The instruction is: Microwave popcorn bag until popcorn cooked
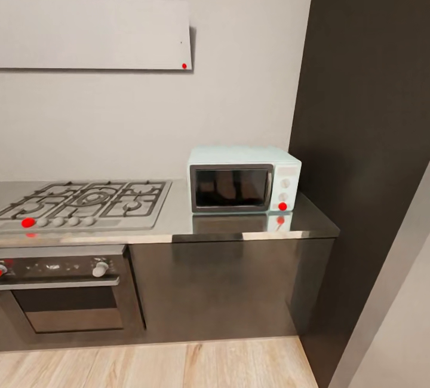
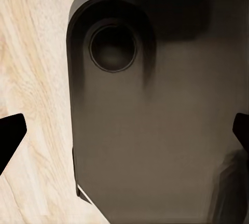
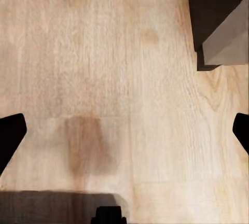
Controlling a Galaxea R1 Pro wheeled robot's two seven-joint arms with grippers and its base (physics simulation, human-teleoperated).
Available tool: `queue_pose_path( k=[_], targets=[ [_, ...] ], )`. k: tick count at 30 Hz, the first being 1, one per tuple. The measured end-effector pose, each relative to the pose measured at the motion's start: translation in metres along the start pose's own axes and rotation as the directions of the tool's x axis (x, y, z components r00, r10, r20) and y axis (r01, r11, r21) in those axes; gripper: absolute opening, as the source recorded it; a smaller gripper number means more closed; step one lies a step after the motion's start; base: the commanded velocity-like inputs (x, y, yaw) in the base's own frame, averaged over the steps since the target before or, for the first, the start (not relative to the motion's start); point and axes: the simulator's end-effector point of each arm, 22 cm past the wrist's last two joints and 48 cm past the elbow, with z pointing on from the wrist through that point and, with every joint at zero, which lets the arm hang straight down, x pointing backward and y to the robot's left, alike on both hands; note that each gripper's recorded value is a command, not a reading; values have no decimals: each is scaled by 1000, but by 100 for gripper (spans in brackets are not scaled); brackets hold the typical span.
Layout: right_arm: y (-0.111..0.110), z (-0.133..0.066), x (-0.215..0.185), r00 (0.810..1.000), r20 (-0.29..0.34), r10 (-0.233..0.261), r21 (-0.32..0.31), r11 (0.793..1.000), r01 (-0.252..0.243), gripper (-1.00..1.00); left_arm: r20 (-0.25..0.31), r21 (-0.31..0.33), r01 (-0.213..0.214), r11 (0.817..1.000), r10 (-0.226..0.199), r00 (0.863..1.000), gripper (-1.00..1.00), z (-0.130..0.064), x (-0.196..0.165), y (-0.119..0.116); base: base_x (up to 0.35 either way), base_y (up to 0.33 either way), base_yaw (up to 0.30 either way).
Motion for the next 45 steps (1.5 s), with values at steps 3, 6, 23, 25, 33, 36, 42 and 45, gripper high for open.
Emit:
queue_pose_path(
  k=[3,6,23,25,33,36,42,45],
  targets=[
    [0,4,-53,993,121,0,1,1000,0,100,-3,1,-1,1000,1,1000,100,0,1,-1,3,0,0],
    [-1,3,-100,975,221,1,3,1000,-2,100,-4,3,-1,1000,1,1000,100,0,1,-2,0,0,0],
    [-4,-66,-287,721,693,4,5,1000,-11,100,-5,3,2,1000,-2,1000,100,-8,1,-2,0,0,0],
    [-7,-76,-302,693,721,7,13,1000,-24,100,-6,1,3,1000,-3,1000,100,-12,1,-1,0,0,0],
    [-5,-94,-321,660,751,9,15,999,-31,100,-9,-37,5,999,-5,1000,100,-25,2,12,0,0,0],
    [-12,-106,-330,624,781,10,35,998,-59,100,-9,-42,5,999,-5,1000,100,-30,2,13,0,0,0],
    [-15,-115,-337,617,787,9,41,997,-66,100,-10,-42,6,999,-7,1000,100,-39,3,13,0,0,0],
    [-15,-119,-339,618,786,8,41,997,-66,100,-10,-41,6,999,-7,1000,100,-44,3,12,0,0,0]
  ],
)
